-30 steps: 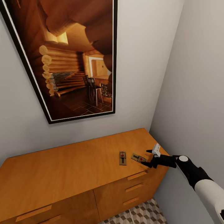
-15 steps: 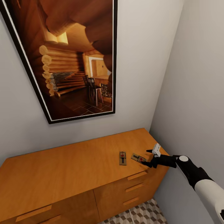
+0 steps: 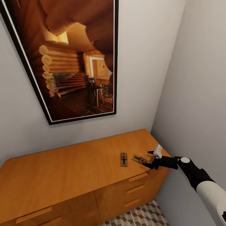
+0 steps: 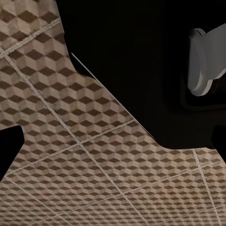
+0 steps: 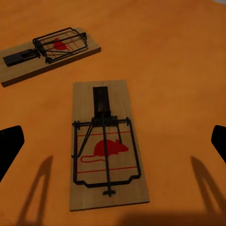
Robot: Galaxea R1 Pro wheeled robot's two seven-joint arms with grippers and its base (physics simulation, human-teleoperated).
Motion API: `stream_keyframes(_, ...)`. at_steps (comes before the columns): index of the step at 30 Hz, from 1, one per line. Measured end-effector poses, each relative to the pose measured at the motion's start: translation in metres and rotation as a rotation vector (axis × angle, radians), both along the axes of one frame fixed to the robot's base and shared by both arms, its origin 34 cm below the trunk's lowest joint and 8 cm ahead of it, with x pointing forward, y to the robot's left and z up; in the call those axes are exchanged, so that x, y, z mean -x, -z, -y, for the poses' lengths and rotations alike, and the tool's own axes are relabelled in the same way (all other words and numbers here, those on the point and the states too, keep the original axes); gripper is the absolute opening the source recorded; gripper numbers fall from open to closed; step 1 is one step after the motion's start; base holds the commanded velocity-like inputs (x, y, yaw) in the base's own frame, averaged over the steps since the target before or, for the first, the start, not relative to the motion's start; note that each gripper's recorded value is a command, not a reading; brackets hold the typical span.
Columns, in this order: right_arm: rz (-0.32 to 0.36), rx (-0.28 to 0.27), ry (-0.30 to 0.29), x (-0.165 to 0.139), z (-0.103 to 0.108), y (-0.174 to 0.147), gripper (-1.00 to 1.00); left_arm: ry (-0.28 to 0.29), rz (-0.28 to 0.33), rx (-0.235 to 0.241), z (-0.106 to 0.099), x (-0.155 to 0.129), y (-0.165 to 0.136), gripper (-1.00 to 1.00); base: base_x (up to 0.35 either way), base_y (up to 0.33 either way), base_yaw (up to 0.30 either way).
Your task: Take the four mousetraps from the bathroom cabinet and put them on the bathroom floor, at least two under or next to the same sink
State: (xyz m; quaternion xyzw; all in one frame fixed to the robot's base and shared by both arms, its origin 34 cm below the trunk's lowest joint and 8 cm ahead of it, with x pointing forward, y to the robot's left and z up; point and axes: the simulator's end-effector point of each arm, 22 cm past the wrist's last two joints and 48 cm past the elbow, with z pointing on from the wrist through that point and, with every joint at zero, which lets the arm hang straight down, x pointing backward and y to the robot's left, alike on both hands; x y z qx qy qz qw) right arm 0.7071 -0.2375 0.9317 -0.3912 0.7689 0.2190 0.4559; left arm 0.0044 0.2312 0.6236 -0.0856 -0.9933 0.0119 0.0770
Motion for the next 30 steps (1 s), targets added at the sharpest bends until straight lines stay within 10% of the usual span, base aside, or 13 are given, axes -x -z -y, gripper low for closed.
stream_keyframes(30,-0.041,0.001,0.0,0.003,0.0,0.024,1.0,-0.001,-0.039,0.002,0.002,0.014,-0.005,1.0,0.0,0.0,0.0)
